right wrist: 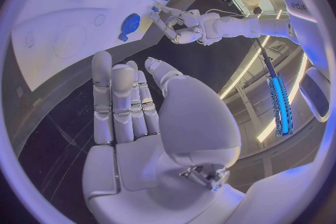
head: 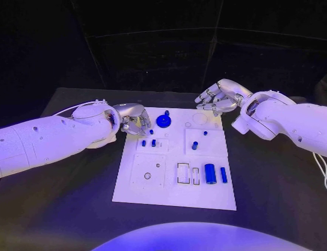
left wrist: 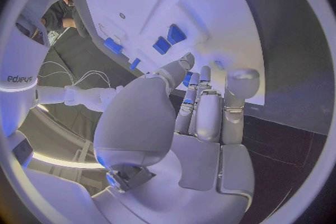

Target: Assemble the parts on the task board

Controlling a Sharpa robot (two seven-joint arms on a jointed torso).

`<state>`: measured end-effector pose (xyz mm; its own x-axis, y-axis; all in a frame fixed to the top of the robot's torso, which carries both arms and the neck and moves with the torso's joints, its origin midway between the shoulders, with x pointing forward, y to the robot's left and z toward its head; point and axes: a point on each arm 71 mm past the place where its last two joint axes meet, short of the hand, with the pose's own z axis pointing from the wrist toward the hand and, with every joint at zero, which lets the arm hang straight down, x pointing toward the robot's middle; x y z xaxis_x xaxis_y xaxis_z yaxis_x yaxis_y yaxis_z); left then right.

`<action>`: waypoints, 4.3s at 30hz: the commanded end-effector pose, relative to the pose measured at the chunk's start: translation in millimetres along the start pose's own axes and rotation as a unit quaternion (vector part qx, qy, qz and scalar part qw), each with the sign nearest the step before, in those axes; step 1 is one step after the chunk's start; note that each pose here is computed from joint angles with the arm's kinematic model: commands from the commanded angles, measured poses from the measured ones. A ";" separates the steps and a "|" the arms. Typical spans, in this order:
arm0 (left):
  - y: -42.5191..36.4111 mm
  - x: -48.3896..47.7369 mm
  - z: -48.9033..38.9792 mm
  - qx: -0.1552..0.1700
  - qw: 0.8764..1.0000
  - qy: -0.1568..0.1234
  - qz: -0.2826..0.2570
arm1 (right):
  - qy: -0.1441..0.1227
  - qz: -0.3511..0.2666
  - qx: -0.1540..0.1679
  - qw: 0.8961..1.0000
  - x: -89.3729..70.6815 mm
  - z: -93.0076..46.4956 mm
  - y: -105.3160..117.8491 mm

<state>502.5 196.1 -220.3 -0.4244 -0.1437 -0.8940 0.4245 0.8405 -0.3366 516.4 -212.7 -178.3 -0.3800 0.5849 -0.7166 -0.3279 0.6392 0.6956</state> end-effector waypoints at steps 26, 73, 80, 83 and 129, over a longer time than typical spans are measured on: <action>13.5 -35.0 -41.3 0.124 0.788 -0.160 -0.582 | 0.068 -0.352 -0.021 0.933 33.3 -34.4 -0.1; 13.2 -33.1 -39.0 0.119 0.785 -0.147 -0.590 | 0.083 -0.365 -0.013 0.927 61.0 -22.8 -3.4; 13.3 -32.9 -39.2 0.121 0.785 -0.144 -0.591 | 0.070 -0.362 -0.023 0.929 59.5 -27.3 0.9; 13.9 -32.9 -39.4 0.121 0.785 -0.143 -0.591 | 0.064 -0.353 -0.027 0.933 57.8 -31.8 2.9; 3.6 -33.0 -27.5 0.130 0.785 -0.138 -0.590 | 0.139 -0.242 -0.187 0.942 168.6 -23.8 96.5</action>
<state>495.8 219.3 -185.8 -0.4642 -0.8837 0.0604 0.0243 -0.0809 -0.9964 401.3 -66.0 -228.4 -0.2841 0.1232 -0.9509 -0.7727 0.5577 0.3031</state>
